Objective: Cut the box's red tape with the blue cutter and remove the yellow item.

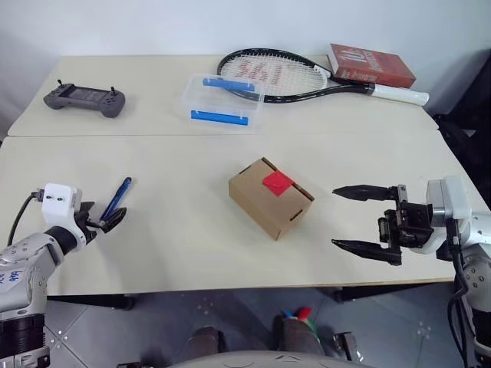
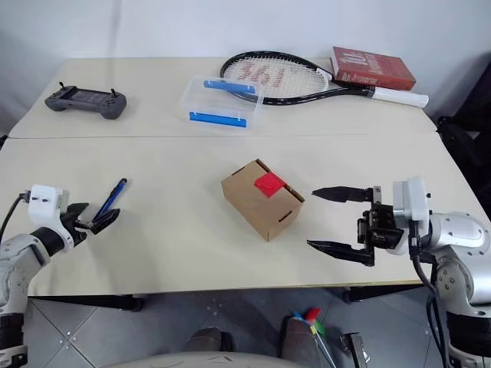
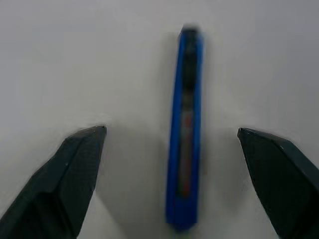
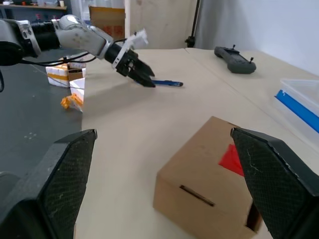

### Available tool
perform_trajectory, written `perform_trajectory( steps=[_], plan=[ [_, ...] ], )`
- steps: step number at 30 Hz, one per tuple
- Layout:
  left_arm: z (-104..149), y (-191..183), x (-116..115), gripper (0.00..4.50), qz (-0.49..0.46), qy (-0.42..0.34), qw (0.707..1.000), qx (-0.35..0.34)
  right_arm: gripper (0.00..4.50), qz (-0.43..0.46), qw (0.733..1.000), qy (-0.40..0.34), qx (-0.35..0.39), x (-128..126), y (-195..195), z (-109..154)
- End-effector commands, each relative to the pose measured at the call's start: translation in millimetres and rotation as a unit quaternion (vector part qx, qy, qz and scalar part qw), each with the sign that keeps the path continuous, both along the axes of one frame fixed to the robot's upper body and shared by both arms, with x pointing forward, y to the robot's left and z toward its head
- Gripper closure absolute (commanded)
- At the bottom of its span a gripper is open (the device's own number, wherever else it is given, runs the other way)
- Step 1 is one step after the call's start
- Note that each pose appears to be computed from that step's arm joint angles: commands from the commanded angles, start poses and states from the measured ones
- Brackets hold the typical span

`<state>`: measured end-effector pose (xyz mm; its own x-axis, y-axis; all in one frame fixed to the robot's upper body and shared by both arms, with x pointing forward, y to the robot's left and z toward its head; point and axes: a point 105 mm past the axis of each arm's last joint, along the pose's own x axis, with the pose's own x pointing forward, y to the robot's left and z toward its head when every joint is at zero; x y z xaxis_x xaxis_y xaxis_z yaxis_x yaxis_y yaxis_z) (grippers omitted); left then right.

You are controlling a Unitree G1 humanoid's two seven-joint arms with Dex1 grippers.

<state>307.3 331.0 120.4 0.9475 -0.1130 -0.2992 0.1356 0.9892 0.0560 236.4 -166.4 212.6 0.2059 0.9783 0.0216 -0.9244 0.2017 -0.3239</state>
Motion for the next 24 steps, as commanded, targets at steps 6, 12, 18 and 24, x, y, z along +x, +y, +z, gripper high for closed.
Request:
perform_trajectory(
  steps=[6, 12, 18, 24],
  plan=[
    [-35, 4, -13, 0.2, -0.021, 0.09, 0.996, -0.007, 0.0, -0.023, 0.999, -0.034, 0.021, -7, 3, 8],
    [-44, 2, -15, 1.68, -0.033, 0.108, 0.993, -0.014, 0.0, -0.029, 0.998, -0.039, 0.026, -7, 5, 8],
    [-55, -5, -16, 3.33, -0.05, 0.119, 0.991, -0.022, 0.0, -0.031, 0.998, -0.043, 0.025, -5, 5, 8],
    [-43, -14, -2, 4.13, -0.076, 0.078, 0.994, -0.015, 0.0, -0.029, 0.998, -0.044, 0.022, -2, 6, 8]
  ],
)
